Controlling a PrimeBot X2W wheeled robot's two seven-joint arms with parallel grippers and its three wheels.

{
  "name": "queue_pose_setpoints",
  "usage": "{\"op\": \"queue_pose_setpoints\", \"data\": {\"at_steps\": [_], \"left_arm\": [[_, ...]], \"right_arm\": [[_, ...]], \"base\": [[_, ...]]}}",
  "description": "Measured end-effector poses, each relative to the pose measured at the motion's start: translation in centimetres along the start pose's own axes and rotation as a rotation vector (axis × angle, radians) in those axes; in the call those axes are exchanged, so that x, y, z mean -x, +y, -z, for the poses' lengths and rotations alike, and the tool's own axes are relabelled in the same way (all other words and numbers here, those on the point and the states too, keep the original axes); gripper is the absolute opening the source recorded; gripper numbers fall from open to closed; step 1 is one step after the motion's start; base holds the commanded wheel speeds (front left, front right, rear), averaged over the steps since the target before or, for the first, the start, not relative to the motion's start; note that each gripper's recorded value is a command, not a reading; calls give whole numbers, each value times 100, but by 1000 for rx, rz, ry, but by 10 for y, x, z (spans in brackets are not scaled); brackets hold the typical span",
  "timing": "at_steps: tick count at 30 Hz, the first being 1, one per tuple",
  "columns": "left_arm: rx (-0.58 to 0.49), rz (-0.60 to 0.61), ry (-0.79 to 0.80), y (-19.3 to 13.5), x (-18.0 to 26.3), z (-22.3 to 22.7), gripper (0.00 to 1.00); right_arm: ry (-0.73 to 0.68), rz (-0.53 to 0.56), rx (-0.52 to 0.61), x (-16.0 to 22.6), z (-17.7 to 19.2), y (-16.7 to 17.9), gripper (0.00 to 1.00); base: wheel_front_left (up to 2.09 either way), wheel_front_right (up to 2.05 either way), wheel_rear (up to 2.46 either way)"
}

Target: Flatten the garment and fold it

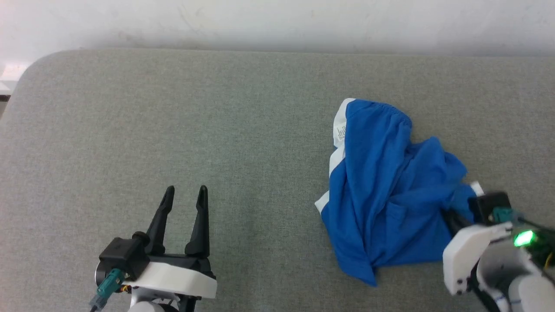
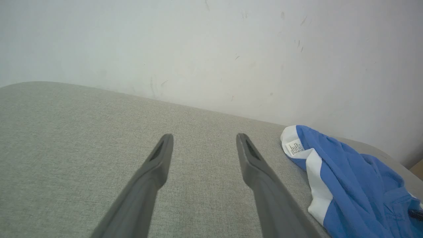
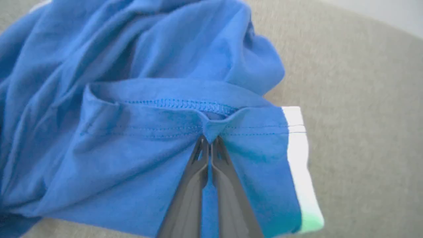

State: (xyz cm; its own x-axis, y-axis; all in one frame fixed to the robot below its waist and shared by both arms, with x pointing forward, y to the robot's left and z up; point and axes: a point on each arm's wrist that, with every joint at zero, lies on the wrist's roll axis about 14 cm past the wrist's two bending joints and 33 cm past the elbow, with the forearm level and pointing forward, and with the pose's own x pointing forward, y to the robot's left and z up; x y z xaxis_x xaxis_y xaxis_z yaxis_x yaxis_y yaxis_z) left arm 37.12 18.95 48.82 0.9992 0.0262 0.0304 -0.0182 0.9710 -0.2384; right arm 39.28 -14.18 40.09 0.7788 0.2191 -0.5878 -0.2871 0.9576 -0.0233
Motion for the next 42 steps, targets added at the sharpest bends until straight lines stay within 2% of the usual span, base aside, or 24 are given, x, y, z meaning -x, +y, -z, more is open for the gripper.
{"op": "queue_pose_setpoints", "data": {"at_steps": [3,10,14,18,19,20,21,22,23,25,28,33,35,37,42], "left_arm": [[1,4,-5,-1,1,-2,100],[13,-2,7,0,2,2,100],[21,-11,14,2,0,5,100],[22,-21,26,5,-4,9,100],[22,-24,29,6,-6,10,100],[21,-27,33,7,-7,11,100],[19,-28,37,8,-9,13,100],[17,-30,40,9,-10,14,100],[15,-31,42,10,-12,15,100],[13,-29,40,11,-16,15,100],[10,-31,39,12,-17,15,100],[-1,-33,16,13,-16,6,100],[-2,-33,8,13,-13,3,100],[2,-27,3,10,-10,2,100],[8,-4,-10,3,-10,-2,100]], "right_arm": [[-110,9,107,-4,-43,-9,0],[-368,41,379,-4,-168,-23,0],[-391,79,470,-15,-198,-38,0],[-296,121,492,-41,-180,-65,0],[-269,129,492,-49,-172,-71,6],[-244,134,493,-56,-164,-75,31],[-226,138,494,-62,-156,-79,69],[-208,145,489,-68,-150,-84,69],[-183,156,474,-73,-142,-89,100],[-159,155,443,-82,-131,-91,100],[-218,122,375,-84,-136,-75,100],[-378,16,216,-62,-172,-34,100],[-383,-49,179,-49,-173,-12,100],[-335,-108,141,-36,-157,5,100],[-116,-197,90,-11,-88,28,100]], "base": [[0,0,0],[0,0,0],[0,0,0],[0,0,0],[0,0,0],[0,0,0],[0,0,0],[0,0,0],[0,0,0],[0,0,0],[0,0,0],[0,0,0],[0,0,0],[0,0,0],[0,0,0]]}}
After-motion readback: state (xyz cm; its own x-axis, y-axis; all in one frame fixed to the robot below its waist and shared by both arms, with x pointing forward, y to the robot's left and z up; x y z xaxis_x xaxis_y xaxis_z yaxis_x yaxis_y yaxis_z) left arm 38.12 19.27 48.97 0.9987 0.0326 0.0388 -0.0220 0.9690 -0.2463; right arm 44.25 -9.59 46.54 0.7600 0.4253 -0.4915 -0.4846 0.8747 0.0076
